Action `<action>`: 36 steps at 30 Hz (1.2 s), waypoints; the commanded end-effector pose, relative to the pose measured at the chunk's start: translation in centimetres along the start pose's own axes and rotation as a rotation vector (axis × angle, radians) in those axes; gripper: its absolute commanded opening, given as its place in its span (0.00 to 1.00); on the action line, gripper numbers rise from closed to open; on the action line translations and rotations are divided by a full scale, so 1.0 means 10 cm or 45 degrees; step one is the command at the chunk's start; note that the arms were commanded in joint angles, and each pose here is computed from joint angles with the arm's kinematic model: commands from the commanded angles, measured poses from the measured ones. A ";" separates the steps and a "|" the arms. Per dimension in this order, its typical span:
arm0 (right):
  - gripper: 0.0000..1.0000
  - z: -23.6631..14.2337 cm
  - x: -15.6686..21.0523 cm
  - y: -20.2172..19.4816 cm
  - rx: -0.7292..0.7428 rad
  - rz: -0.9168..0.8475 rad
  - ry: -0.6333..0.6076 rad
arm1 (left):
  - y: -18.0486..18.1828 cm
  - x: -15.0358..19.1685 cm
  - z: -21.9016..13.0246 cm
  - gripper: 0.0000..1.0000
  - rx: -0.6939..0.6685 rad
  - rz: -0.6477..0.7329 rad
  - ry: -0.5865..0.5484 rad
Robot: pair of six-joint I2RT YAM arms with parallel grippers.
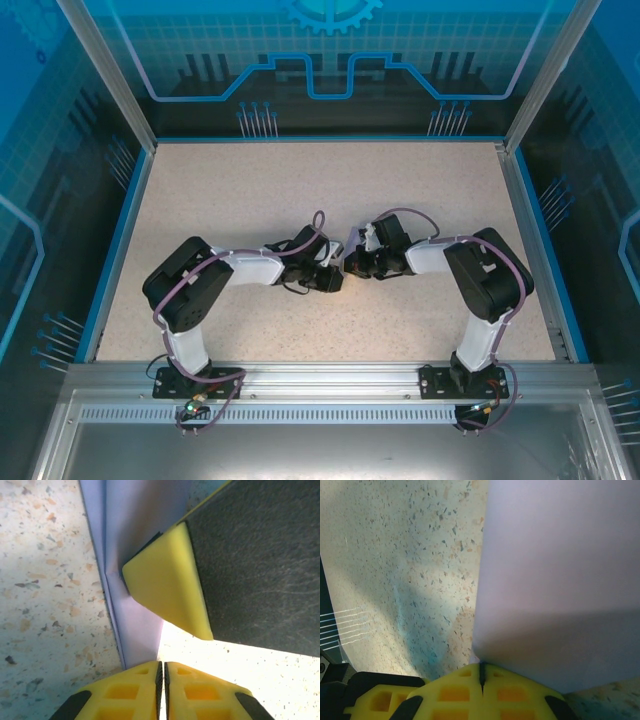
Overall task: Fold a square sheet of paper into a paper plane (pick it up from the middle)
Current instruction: Fold the wing for the fifth time at the center of the table.
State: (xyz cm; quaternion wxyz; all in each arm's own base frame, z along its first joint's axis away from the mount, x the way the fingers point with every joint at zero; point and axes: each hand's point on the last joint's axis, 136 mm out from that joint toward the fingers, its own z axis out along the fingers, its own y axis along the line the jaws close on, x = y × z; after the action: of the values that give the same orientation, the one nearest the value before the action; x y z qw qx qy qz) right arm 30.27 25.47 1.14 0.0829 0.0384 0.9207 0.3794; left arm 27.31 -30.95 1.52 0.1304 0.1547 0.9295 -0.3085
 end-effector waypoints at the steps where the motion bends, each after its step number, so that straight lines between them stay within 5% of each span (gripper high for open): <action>1: 0.04 -0.06 0.14 -0.33 0.144 0.105 0.039 | 0.26 0.24 0.06 0.13 -0.078 -0.018 0.067; 21: 0.10 -0.43 -0.28 0.32 -0.082 0.115 -0.139 | 0.50 0.46 0.09 0.11 -0.113 -0.006 0.117; 36: 0.10 -0.09 -0.35 0.36 -0.107 0.164 -0.107 | 0.54 0.51 0.11 0.11 -0.108 -0.009 0.130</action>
State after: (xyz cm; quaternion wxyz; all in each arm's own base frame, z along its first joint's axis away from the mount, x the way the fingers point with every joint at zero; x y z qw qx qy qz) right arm 32.90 25.96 4.45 0.0969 0.1136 0.8980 0.4138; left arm 27.43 -30.63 1.34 0.1583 0.1789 0.9108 -0.3368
